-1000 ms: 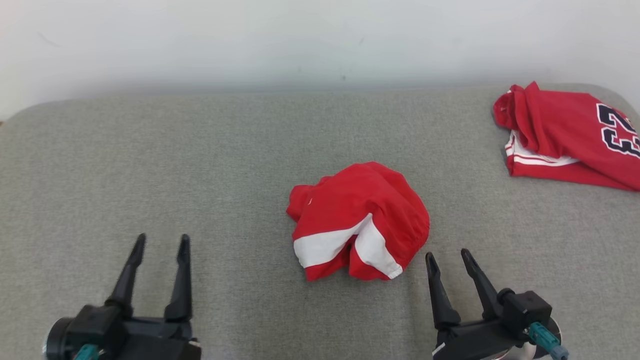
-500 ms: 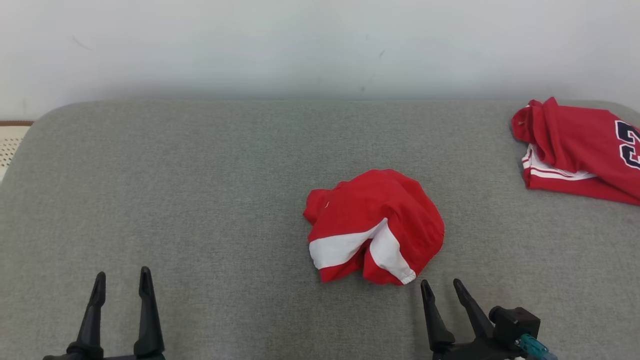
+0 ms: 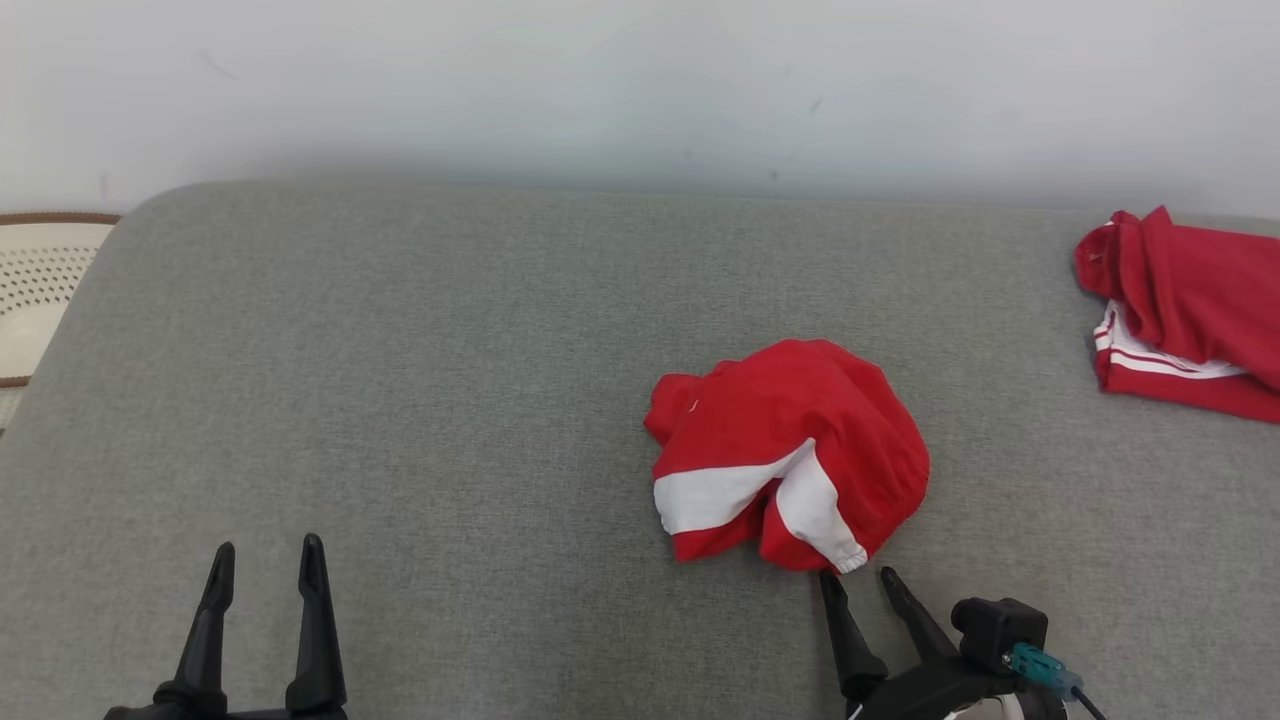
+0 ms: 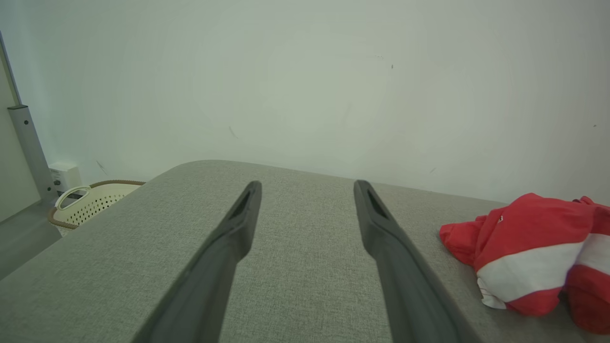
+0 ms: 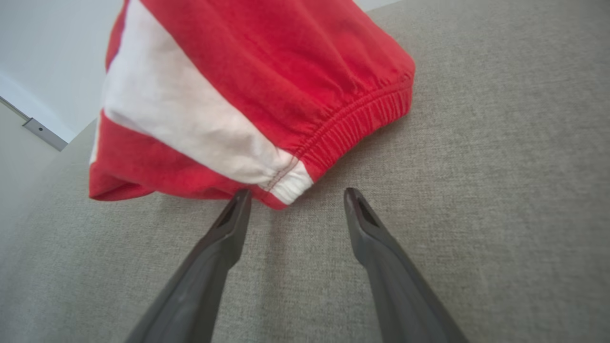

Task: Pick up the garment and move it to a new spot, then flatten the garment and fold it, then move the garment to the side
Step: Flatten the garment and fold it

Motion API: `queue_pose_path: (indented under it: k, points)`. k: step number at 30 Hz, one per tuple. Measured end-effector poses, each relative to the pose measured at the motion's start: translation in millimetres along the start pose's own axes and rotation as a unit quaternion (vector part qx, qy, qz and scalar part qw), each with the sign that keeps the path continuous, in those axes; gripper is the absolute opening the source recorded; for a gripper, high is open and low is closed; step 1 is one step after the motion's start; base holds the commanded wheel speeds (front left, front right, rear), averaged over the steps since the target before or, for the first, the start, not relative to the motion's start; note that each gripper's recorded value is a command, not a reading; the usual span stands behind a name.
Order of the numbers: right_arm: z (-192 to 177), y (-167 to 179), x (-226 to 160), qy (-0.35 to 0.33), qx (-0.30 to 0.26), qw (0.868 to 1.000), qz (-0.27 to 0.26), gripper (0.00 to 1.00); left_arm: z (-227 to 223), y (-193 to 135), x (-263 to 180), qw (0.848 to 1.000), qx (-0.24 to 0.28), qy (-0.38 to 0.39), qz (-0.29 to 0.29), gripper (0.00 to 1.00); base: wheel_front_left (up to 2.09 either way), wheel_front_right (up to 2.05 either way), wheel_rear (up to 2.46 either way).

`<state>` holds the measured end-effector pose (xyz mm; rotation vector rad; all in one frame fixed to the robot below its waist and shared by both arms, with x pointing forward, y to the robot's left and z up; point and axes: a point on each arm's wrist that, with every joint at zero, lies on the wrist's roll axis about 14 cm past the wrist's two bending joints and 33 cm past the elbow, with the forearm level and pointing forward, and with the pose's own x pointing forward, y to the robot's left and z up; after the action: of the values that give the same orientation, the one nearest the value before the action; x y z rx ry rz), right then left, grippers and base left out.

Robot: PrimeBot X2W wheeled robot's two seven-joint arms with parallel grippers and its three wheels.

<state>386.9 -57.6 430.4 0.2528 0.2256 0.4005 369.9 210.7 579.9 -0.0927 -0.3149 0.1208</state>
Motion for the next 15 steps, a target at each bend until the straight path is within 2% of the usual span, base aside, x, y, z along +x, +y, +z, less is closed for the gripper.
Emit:
queue_pose_path:
  k: [5, 6, 7, 8, 9, 15]
  points:
    - [-8.3, 1.3, 8.7, 0.020, 0.014, 1.000, 0.003, 1.00, 0.2, 7.1, -2.7, 1.000, 0.003, 0.001, 0.008, 1.00, 0.00, 0.00, 0.00]
    - [-7.0, 2.6, 11.2, 0.018, 0.016, 1.000, 0.005, 0.90, 0.6, 8.6, -3.3, 1.000, 0.003, 0.001, 0.009, 1.00, 0.00, 0.00, 0.00]
    - [-6.1, 3.3, 13.5, 0.018, 0.017, 1.000, 0.007, 0.46, 0.9, 10.6, -3.8, 1.000, 0.005, 0.001, 0.012, 1.00, 0.00, 0.00, 0.00]
    - [-6.2, 3.8, 15.4, 0.020, 0.016, 1.000, 0.009, 0.21, 1.2, 12.0, -4.4, 1.000, 0.007, 0.001, 0.014, 1.00, 0.00, 0.00, 0.00]
    - [-5.8, 4.9, 16.9, 0.020, 0.013, 1.000, 0.012, 0.00, 1.3, 13.5, -4.8, 1.000, 0.009, 0.001, 0.016, 1.00, 0.00, 0.00, 0.00]
    - [5.1, -1.3, 19.6, 0.007, -0.006, 1.000, 0.012, 0.00, 1.0, 15.9, -5.0, 1.000, 0.011, 0.001, 0.019, 1.00, 0.00, 0.00, 0.00]
